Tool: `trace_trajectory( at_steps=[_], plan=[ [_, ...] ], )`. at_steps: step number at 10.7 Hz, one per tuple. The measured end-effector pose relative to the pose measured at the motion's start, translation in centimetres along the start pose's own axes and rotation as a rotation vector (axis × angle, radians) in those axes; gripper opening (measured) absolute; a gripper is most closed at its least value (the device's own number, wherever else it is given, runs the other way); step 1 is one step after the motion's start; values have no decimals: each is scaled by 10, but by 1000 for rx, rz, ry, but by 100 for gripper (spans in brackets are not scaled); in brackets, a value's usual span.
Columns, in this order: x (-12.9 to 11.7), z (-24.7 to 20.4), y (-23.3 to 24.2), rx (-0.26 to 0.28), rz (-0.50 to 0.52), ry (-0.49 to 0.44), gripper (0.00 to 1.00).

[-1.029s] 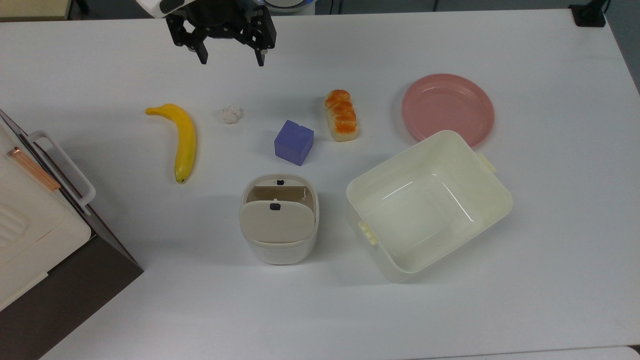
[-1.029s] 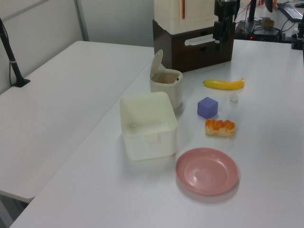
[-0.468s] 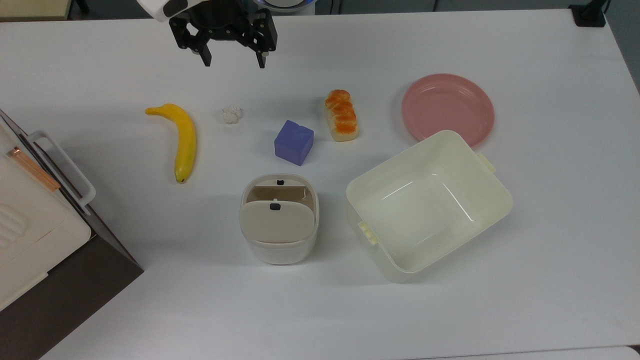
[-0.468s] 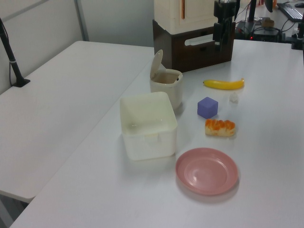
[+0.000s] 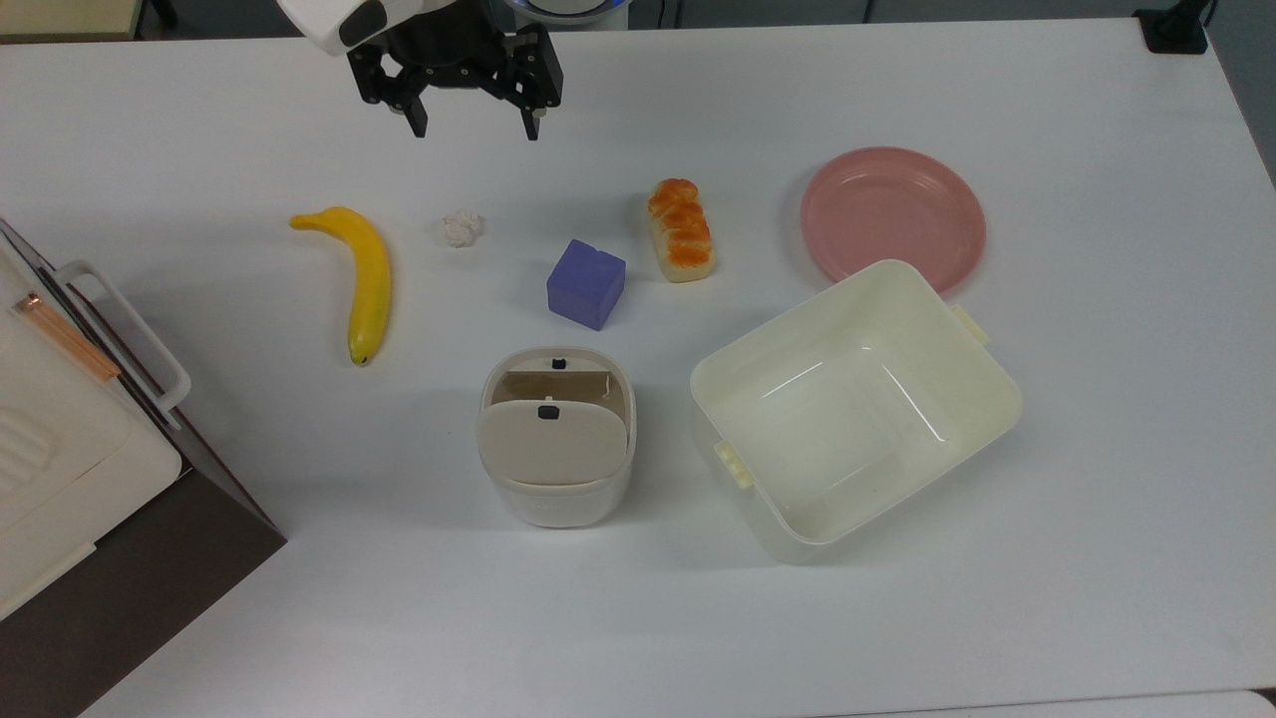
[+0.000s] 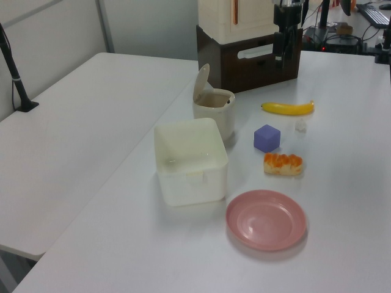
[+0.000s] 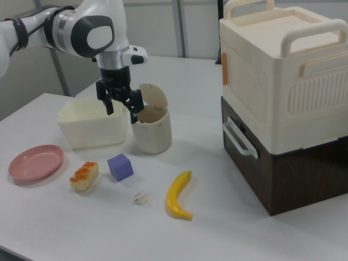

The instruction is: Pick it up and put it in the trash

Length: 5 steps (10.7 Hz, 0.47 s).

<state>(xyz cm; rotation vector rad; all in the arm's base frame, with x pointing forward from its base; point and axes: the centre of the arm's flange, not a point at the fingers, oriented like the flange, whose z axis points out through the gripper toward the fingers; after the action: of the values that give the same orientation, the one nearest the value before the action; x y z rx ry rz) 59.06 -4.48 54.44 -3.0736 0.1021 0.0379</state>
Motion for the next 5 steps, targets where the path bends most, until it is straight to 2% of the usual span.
trace_trajectory(
  at_steps=[5],
  plan=[
    [0,4,-4,0,-7,-8,100]
  ],
)
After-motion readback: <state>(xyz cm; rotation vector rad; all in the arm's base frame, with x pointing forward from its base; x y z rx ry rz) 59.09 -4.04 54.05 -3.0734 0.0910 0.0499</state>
